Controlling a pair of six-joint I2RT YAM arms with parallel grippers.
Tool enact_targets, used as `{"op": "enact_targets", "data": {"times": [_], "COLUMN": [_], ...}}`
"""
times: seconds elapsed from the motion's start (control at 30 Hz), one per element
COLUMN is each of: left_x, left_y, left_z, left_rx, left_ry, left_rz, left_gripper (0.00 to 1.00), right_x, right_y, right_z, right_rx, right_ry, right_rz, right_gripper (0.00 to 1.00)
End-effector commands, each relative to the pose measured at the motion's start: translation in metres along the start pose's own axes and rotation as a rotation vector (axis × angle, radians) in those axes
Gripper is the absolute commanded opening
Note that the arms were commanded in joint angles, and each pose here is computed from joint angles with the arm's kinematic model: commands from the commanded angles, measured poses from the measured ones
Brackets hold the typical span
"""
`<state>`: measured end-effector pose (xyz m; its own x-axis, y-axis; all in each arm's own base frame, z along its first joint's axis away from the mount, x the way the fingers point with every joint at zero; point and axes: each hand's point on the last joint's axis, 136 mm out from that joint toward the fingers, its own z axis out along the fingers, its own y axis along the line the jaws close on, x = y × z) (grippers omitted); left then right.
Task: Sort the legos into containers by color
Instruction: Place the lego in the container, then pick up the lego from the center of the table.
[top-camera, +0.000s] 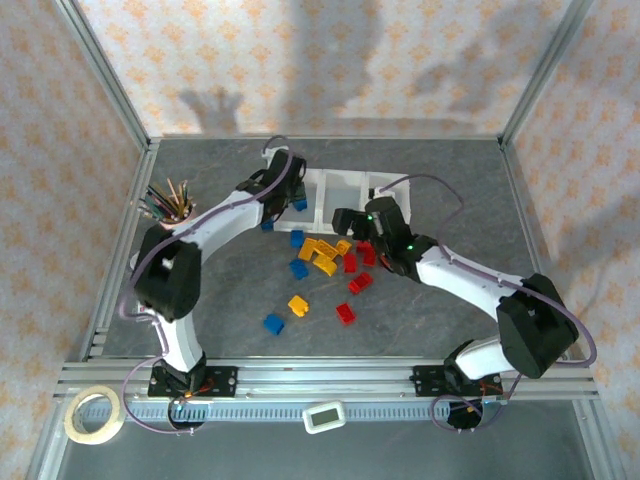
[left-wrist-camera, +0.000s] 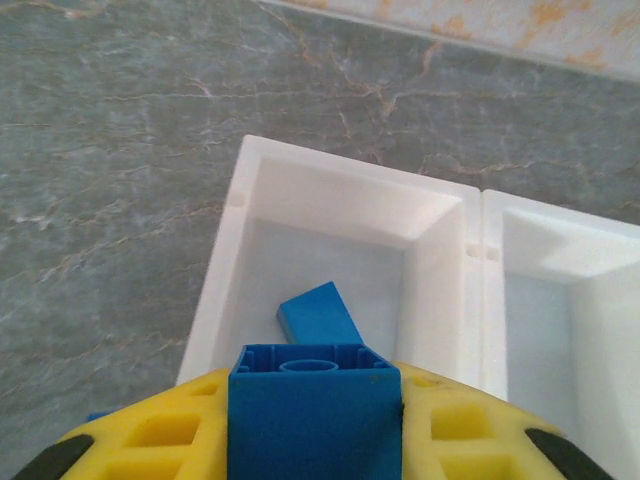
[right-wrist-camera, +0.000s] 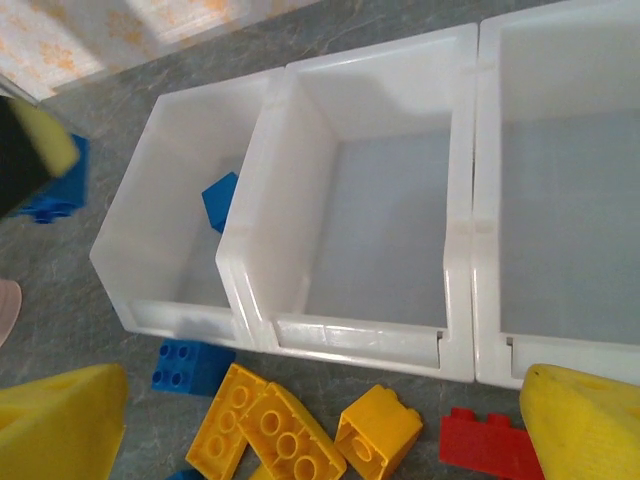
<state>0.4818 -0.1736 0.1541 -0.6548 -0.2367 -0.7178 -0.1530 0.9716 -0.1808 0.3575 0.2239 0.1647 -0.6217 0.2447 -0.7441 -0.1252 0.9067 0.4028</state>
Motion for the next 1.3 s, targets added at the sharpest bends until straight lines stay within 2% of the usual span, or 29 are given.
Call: {"op": "enact_targets", "data": {"times": [0.0,0.13,0.17,0.23,0.47,0.63,0.87,1.27], "left_x": [0.006,0.006,0.005,0.003,-0.009,-0.017,-0.009,0.085], "left_y": [0.004,-0.003,-0.005,-0.009,-0.016,-0.019,-0.017,0.019], "left_z": [0.023,0.048,0.052,0.059,0.056,0.039,-0.011,-0.039], "left_rx": [-0.09,-0.119,-0.12,-0.121,-0.101,-0.071,0.053,0.085], "left_ry": [0.043,0.059,0.059,0.063,0.05,0.046,0.038,0.181], "left_rz": [0.086,0.113,0.118,0.128,0.133,0.13,0.082,0.032], "left_gripper": [0.07,0.14,0.19,0.24,0.49,0.54,0.58,0.62], "right_x": [-0.015,-0.019,-0.02,-0.024,-0.032,-0.034,-0.008,0.054], "right_y": [-0.001,0.0,0.001,0.003,0.009,0.013,0.014,-0.004], "right_z": [-0.002,-0.002,-0.002,-0.005,-0.013,-0.018,-0.018,-0.001], "right_rx": [0.026,0.026,0.026,0.024,0.001,-0.015,-0.066,-0.079], "right_ry": [-0.037,-0.039,-0.041,-0.047,-0.055,-0.048,0.039,0.17], "right_rz": [0.001,-0.007,-0.011,-0.013,-0.023,-0.027,-0.012,0.048], "right_gripper": [1.0,1.0,1.0,1.0,1.0,1.0,1.0,1.0]}}
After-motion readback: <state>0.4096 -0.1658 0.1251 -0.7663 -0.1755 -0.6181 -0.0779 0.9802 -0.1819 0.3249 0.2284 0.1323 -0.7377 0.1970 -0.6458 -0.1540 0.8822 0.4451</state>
